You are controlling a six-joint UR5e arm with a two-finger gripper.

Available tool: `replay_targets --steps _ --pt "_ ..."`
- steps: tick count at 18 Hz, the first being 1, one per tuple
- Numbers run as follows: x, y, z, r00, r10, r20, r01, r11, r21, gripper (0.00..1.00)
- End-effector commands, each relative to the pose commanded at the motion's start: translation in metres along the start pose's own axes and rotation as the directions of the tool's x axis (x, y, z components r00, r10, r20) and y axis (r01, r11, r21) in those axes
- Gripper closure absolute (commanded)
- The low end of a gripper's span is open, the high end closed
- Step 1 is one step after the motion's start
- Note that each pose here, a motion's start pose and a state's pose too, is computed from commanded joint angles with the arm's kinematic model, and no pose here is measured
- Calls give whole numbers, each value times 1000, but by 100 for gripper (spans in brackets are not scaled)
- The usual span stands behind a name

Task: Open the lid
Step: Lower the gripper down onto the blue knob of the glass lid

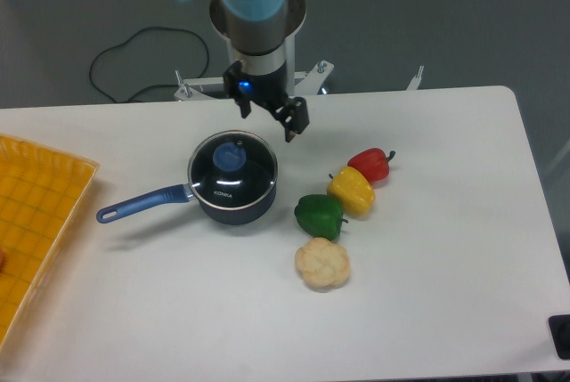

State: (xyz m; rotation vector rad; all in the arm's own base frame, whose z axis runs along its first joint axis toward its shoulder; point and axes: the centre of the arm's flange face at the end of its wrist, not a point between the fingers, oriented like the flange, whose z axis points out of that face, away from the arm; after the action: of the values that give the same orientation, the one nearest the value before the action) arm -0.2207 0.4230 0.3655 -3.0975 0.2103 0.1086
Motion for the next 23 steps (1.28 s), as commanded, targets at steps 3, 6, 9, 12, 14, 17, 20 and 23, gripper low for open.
replay_targets --steps 3,6,9,12,14,17,20,23 --pt "19 2 18 1000 23 17 -23 1000 8 2" --pt "27 5 29 999 28 25 -29 999 17 2" --pt "28 1 34 999 35 20 -35 999 13 2" --pt "31 -1 32 999 42 22 -42 999 18 2" --pt "38 -6 28 998 60 28 -61 998 23 2" --pt "38 -8 31 998 53 22 -53 998 19 2" --pt "33 -13 39 999 50 9 -50 999 8 2" --pt "31 -16 44 999 40 2 -40 999 2 2"
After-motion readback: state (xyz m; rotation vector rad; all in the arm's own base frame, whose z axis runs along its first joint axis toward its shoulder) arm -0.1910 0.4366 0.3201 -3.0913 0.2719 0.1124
